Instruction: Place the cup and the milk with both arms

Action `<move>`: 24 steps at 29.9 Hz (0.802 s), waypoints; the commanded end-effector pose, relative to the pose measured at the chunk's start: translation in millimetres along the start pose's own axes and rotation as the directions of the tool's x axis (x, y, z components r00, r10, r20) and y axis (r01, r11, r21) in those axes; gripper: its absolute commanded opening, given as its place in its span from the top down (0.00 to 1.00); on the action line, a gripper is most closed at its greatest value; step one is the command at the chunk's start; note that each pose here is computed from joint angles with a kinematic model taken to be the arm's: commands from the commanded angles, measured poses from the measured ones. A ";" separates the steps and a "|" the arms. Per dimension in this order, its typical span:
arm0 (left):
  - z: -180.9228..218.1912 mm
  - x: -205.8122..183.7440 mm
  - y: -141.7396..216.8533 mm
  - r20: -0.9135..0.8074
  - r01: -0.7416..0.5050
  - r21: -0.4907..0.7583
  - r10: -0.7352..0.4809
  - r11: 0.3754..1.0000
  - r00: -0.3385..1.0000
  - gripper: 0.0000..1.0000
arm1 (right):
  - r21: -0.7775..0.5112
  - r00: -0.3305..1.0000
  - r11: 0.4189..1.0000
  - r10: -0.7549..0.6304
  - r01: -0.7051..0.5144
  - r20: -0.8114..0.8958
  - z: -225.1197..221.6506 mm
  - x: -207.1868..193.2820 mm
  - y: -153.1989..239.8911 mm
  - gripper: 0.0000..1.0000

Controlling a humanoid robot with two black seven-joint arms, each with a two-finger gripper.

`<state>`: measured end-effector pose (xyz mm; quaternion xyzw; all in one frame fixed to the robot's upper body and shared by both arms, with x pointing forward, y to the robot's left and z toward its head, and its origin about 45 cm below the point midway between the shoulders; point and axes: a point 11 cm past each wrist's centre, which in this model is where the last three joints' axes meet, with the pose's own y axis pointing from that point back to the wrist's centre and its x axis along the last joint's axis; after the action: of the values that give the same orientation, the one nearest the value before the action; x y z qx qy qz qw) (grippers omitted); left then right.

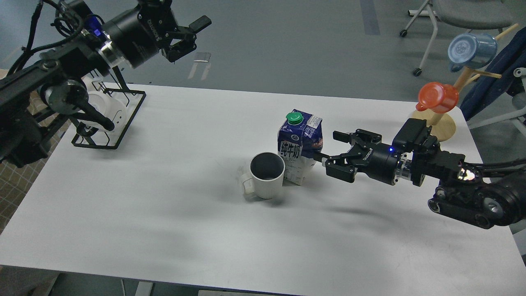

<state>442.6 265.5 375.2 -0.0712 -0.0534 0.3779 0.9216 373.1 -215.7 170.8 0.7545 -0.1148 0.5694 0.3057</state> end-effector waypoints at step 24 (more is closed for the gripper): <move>2.6 20.4 2.3 0.006 -0.068 -0.019 0.068 0.997 0.998 0.03 | -0.218 0.690 0.823 0.562 -0.525 0.456 48.6 266.1 135.9 0.08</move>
<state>448.5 268.8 377.3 -0.0790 -0.0569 0.3886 0.9163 410.8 -295.8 412.6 0.7793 -0.3964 0.4553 0.1682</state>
